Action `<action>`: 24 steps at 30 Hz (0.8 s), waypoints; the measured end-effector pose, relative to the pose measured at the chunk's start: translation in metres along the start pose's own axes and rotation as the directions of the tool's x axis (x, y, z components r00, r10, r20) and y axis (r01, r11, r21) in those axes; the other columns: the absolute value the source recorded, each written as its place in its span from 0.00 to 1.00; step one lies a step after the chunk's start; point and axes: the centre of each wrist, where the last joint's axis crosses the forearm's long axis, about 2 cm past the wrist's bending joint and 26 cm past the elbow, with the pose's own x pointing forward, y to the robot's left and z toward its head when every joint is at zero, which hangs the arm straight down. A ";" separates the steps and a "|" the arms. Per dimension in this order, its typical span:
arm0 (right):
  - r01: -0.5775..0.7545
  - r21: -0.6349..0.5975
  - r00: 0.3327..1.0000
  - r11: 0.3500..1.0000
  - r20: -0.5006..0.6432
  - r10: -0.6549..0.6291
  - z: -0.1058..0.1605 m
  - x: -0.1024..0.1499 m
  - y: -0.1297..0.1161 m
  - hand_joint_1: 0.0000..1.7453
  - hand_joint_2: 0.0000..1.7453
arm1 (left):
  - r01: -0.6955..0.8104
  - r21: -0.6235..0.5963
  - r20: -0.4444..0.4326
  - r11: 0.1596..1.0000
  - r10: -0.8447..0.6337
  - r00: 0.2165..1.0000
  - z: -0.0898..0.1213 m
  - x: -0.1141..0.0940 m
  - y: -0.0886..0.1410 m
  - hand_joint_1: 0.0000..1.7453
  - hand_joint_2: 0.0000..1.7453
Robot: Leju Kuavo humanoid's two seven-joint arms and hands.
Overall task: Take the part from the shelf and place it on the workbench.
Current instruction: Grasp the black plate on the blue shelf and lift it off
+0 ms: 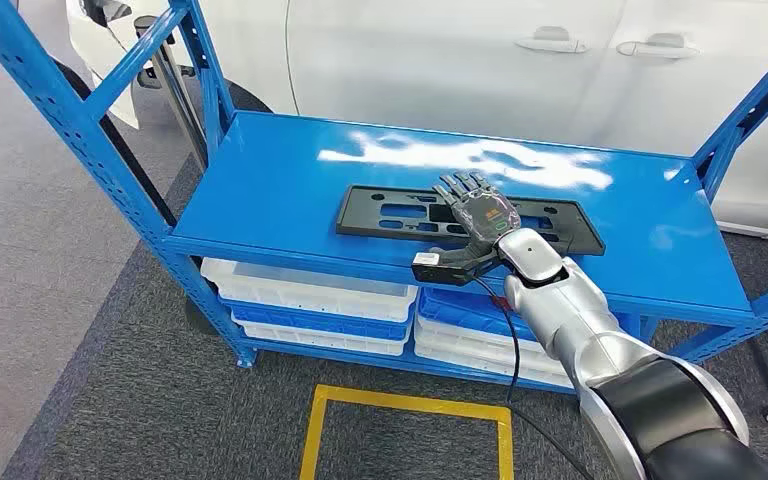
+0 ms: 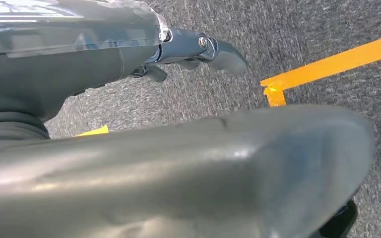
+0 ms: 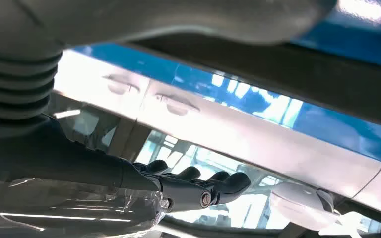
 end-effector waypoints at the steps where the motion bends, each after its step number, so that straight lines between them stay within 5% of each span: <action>1: -0.005 0.001 1.000 1.000 -0.002 0.005 0.000 0.000 0.000 0.00 1.00 | 0.000 0.000 0.001 1.000 0.000 1.000 0.000 0.001 0.000 0.00 0.00; 12: -0.089 0.091 0.995 0.992 -0.032 0.093 0.006 -0.001 0.010 0.00 1.00 | 0.002 -0.010 0.010 1.000 -0.002 1.000 0.000 0.000 0.000 0.00 0.00; 21: -0.229 0.224 0.949 0.947 -0.164 0.268 -0.013 -0.014 -0.018 0.00 1.00 | 0.003 -0.018 0.023 1.000 -0.002 1.000 0.000 0.000 0.000 0.00 0.00; 22: -0.237 0.226 0.947 0.945 -0.162 0.276 -0.014 -0.014 -0.019 0.06 1.00 | 0.003 -0.018 0.023 1.000 -0.002 1.000 0.000 0.000 0.000 0.00 0.00; 24: -0.250 0.238 0.944 0.938 -0.157 0.291 -0.015 -0.015 -0.021 0.56 1.00 | 0.003 -0.017 0.024 1.000 -0.002 1.000 0.000 0.000 0.000 0.00 0.00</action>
